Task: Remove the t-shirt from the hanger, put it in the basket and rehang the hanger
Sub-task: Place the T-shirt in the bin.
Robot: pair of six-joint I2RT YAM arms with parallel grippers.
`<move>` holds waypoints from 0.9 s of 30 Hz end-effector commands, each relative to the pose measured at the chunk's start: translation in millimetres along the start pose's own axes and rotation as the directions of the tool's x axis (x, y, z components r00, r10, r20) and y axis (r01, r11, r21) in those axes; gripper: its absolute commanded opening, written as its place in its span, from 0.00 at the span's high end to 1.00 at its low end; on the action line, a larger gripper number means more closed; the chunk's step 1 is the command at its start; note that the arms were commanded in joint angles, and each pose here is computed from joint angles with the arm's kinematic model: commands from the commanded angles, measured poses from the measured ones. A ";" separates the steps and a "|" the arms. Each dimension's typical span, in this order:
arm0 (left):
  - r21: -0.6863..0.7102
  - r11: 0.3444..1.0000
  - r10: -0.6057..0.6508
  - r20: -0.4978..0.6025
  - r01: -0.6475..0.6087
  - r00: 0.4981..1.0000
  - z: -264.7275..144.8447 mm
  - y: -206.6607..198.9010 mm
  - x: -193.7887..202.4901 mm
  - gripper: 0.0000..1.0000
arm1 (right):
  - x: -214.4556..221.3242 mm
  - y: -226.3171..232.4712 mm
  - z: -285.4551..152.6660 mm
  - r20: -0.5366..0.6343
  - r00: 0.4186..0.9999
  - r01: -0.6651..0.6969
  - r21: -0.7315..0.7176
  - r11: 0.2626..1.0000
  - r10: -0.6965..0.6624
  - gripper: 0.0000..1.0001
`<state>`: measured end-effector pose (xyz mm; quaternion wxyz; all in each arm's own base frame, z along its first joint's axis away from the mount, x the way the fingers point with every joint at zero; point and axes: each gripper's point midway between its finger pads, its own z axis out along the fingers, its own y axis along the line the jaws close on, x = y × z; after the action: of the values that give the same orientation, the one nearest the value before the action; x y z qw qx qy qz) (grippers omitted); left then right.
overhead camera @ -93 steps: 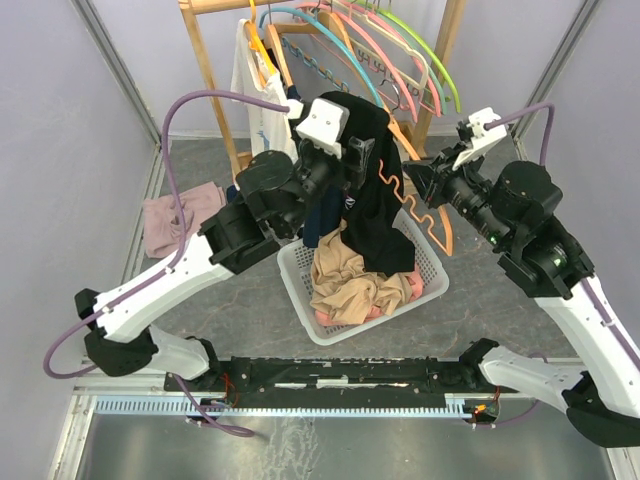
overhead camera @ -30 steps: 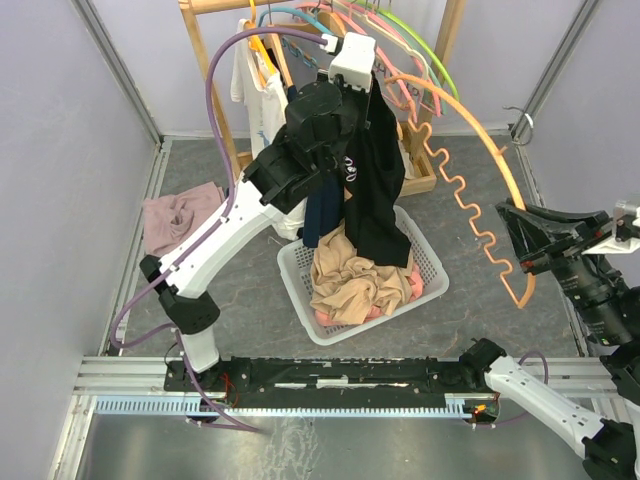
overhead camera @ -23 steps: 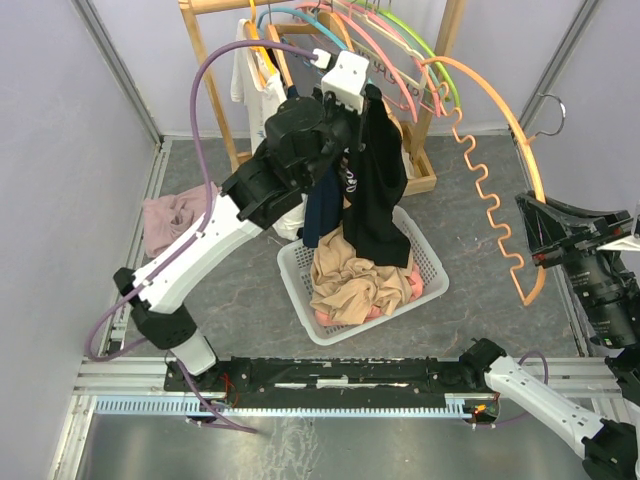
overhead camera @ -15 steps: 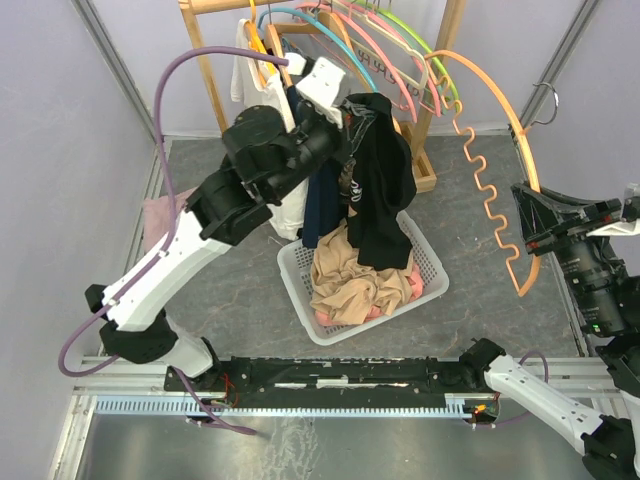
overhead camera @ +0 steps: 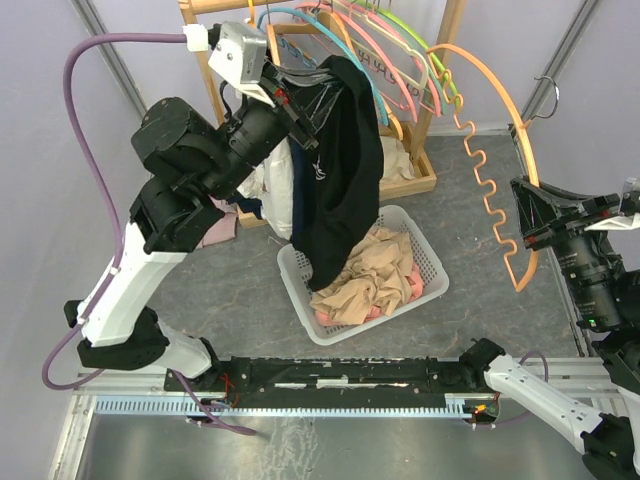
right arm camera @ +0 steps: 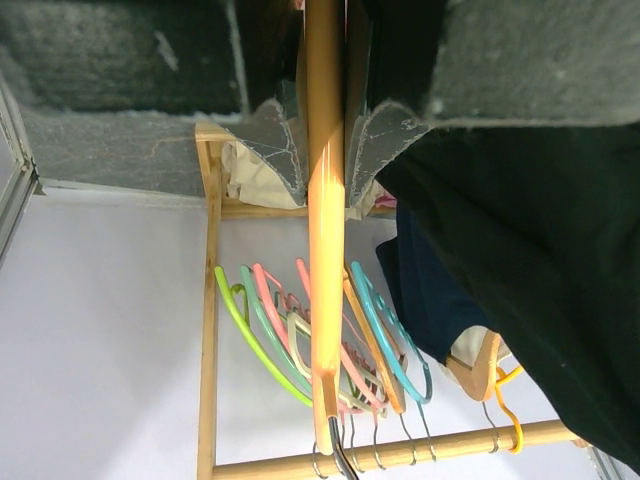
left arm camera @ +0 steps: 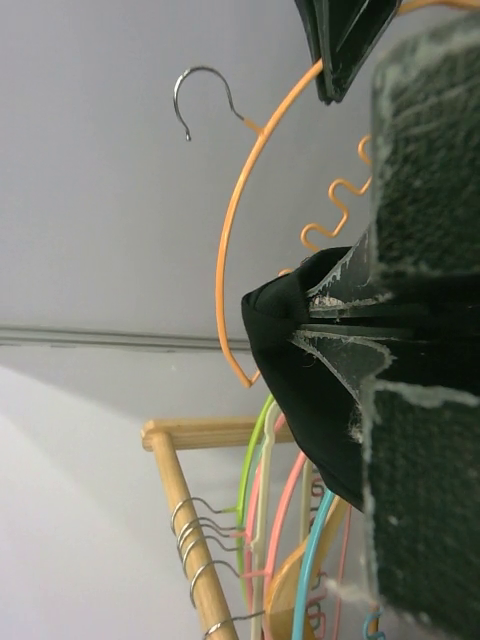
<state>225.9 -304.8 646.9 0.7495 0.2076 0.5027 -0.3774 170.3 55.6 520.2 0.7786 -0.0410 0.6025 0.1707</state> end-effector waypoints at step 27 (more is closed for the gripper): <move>-0.265 0.964 -0.157 -0.671 -0.037 0.724 -78.5 5.3 364.5 0.61 | 8.4 5.0 19.8 0.009 1.000 0.007 0.007 1.000 -0.007 0.99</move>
<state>253.5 -377.3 300.2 0.5234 0.2601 0.7771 -0.2334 184.5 64.6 502.3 0.7649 -0.0474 0.6224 0.1588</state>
